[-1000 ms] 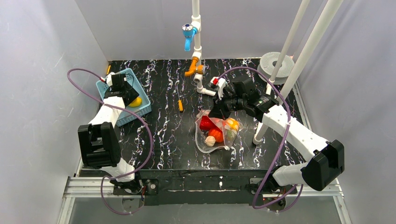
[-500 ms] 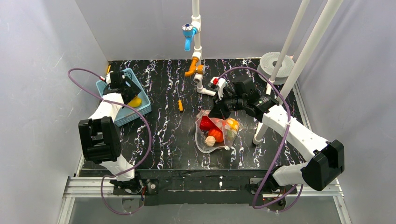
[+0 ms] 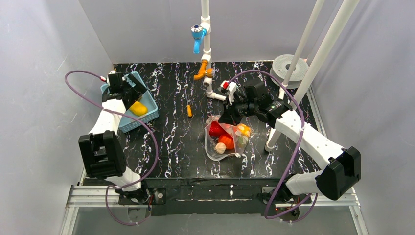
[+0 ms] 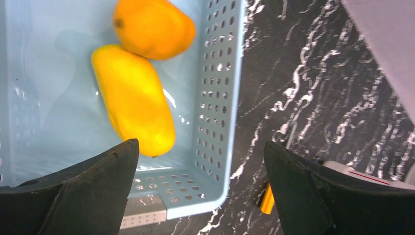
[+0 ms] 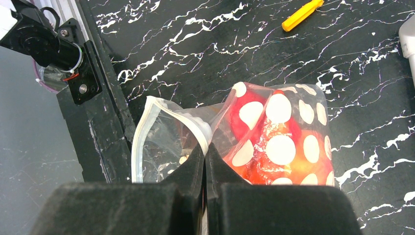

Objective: Open the zip-top bag and remove the fake food
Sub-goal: Place the fake fruit in the bin, then pick up the food from the zipper food storage bag.

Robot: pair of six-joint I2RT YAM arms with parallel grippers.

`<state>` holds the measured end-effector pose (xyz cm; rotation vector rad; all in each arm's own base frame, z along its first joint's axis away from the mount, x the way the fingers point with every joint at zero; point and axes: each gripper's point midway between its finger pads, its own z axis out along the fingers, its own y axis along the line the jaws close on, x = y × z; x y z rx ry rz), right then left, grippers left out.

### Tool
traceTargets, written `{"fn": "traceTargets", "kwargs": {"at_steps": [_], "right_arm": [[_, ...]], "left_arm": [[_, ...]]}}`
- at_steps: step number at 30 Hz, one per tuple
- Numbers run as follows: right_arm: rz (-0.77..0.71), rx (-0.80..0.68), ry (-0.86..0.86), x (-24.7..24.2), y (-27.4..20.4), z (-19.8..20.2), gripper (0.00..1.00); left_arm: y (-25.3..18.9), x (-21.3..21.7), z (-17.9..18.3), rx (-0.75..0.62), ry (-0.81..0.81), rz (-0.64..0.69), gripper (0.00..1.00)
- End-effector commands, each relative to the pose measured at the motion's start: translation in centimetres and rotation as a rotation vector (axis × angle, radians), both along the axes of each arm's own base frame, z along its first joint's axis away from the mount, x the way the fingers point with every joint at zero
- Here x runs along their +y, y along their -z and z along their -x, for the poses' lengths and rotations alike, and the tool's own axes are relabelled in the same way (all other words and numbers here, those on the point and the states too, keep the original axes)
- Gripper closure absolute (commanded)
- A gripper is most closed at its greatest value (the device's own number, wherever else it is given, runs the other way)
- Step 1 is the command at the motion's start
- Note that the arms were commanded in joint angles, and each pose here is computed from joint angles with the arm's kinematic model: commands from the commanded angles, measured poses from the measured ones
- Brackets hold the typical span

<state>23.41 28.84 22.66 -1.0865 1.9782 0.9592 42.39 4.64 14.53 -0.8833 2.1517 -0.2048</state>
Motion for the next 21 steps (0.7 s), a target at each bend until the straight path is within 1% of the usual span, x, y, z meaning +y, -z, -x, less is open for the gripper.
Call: {"fn": "traceTargets", "kwargs": {"at_steps": [1,4,8,11,13,16,21], "right_arm": [[-0.049,-0.044,-0.005,0.2,-1.6,-0.3,0.99],[-0.050,-0.045,-0.005,0.1,-1.6,-0.3,0.99],[-0.053,-0.045,-0.009,0.1,-1.6,-0.2,0.99],[-0.053,-0.044,-0.011,0.2,-1.6,-0.2,0.99],[-0.051,-0.042,-0.013,0.2,-1.5,-0.2,0.99],[-0.051,-0.049,-0.019,0.1,-1.6,-0.2,0.99],[-0.063,-0.063,-0.022,-0.1,-2.2,0.0,0.99]], "left_arm": [[-3.8,-0.9,1.9,-0.092,0.024,0.048,0.02],[-4.7,-2.1,3.3,-0.150,0.070,0.113,0.02],[-6.7,-5.1,5.1,-0.252,0.190,0.209,0.02],[-8.1,-7.7,6.7,-0.302,0.286,0.298,0.02],[-8.9,-9.4,8.0,-0.319,0.351,0.339,0.02],[-9.9,-12.0,10.2,-0.334,0.444,0.360,0.02],[-10.3,-17.9,14.3,-0.296,0.637,0.363,0.02]]}}
